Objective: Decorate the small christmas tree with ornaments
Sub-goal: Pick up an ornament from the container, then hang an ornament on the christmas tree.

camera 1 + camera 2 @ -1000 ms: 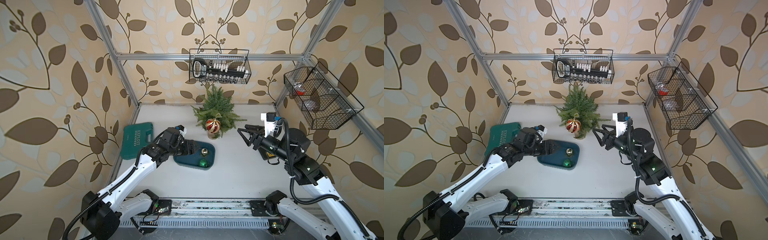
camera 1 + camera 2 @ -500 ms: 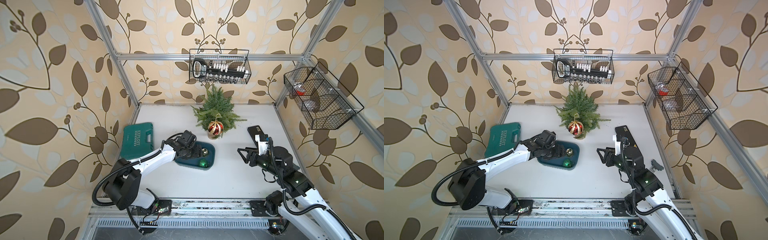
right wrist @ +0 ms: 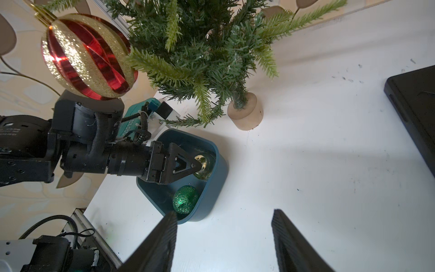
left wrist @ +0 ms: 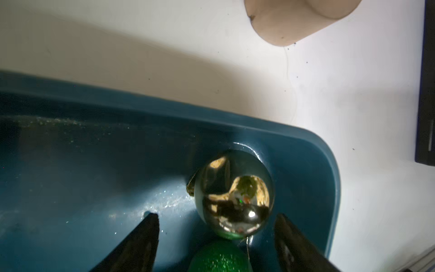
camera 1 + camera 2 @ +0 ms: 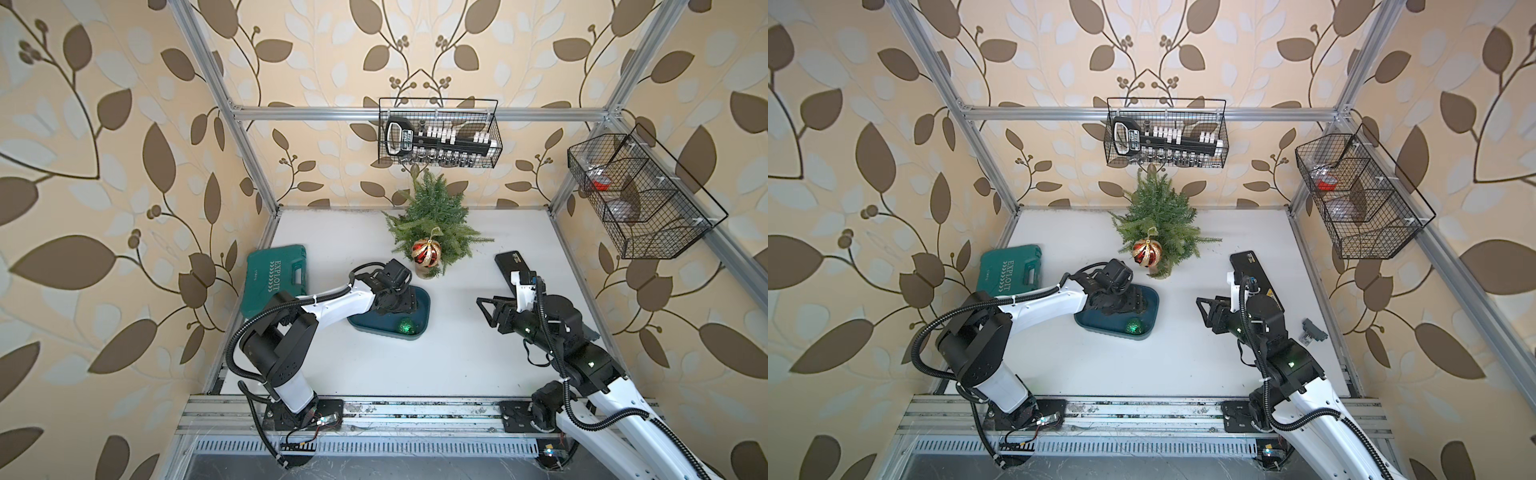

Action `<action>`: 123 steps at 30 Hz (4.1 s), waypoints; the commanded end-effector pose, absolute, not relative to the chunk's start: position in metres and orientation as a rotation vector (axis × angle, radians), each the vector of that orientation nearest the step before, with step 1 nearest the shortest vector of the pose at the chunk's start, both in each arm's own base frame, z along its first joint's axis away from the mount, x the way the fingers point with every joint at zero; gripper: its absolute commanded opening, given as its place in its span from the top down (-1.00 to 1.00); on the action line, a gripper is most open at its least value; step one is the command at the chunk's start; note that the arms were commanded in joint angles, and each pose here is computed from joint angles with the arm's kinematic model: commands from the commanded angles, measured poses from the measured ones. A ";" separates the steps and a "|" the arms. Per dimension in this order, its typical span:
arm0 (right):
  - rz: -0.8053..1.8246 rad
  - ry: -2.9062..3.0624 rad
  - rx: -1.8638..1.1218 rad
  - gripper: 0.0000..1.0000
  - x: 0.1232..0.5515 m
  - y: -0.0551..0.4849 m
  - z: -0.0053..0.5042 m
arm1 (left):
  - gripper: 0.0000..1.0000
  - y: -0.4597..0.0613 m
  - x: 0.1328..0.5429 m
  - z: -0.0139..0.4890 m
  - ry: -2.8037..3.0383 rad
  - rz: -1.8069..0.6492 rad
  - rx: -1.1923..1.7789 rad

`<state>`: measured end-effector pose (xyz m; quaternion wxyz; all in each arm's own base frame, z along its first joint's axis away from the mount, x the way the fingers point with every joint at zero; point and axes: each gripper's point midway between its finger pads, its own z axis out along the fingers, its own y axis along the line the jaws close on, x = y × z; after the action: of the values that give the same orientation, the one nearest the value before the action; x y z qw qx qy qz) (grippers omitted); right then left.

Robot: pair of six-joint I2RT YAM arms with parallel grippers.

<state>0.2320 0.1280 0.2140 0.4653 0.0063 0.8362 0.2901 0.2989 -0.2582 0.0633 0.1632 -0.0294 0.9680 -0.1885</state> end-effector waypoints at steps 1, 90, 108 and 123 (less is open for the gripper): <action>0.677 2.073 0.017 -0.26 0.233 0.125 0.204 | -0.55 -0.266 0.314 0.072 2.703 -0.524 -0.096; 1.023 1.638 -0.482 0.26 0.346 0.252 0.460 | -0.09 -0.275 0.376 0.514 1.876 -1.278 0.076; 0.990 1.609 -0.446 0.26 0.333 0.234 0.461 | -0.09 -0.280 0.418 0.490 1.917 -1.296 -0.007; 0.983 1.619 -0.427 0.27 0.330 0.229 0.447 | -0.11 -0.278 0.421 0.495 1.903 -1.285 -0.003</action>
<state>0.3338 0.2344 0.4378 0.5466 -0.1816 0.7007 0.4211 0.4212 -0.2851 0.4725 0.3847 -0.0097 0.7756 -0.5003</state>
